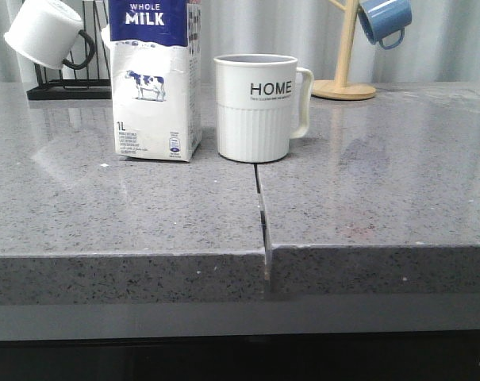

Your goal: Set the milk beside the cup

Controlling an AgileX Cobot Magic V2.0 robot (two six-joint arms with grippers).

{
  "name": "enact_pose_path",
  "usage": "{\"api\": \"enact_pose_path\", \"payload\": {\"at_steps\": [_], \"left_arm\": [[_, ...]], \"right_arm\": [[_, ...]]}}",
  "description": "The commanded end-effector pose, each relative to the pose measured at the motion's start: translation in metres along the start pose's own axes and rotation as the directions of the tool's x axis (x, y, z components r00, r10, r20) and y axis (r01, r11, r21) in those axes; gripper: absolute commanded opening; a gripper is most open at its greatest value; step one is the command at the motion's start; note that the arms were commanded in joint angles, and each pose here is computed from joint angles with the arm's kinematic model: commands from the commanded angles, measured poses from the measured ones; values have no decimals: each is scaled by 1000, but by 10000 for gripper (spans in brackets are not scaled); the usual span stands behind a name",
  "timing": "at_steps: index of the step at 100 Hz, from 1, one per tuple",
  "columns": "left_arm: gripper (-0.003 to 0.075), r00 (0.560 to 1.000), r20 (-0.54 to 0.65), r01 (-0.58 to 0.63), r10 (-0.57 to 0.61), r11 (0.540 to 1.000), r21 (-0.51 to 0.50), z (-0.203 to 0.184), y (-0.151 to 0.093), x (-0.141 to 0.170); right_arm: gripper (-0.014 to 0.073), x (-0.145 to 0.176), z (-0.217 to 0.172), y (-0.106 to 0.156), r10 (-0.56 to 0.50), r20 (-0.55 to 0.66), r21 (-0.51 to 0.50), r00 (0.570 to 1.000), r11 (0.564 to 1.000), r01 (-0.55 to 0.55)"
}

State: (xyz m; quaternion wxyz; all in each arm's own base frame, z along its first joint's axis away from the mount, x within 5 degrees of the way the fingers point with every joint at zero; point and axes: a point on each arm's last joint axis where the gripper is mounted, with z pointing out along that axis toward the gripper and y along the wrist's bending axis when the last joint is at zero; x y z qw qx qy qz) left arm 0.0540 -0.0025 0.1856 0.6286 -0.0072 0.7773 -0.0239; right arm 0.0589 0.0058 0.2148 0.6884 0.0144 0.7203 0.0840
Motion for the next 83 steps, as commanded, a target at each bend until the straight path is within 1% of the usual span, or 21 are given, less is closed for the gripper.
{"api": "enact_pose_path", "payload": {"at_steps": [1, 6, 7, 12, 23, 83], "left_arm": [[-20, 998, 65, 21, -21, 1000, 3, 2, 0, 5], [-20, 998, 65, 21, -21, 1000, 3, 2, 0, 5], [-20, 998, 65, 21, -21, 1000, 3, 2, 0, 5], [-20, 998, 65, 21, -21, 1000, 3, 2, 0, 5], [-20, 998, 65, 21, -21, 1000, 3, 2, 0, 5], [-20, 998, 65, 21, -21, 1000, 3, 2, 0, 5]], "right_arm": [[-69, 0, 0, -3, -26, 93, 50, 995, 999, 22], [-69, 7, -2, -6, -22, 100, 72, 995, 997, 15], [-69, 9, -2, -6, -22, 85, 80, 996, 997, 15], [-69, 9, -5, -7, -35, 87, 95, 996, 995, 27], [-69, 8, -5, -7, -85, 89, 97, 992, 992, 76], [-69, 9, -5, -7, -99, 87, 97, 991, 991, 90]]}}
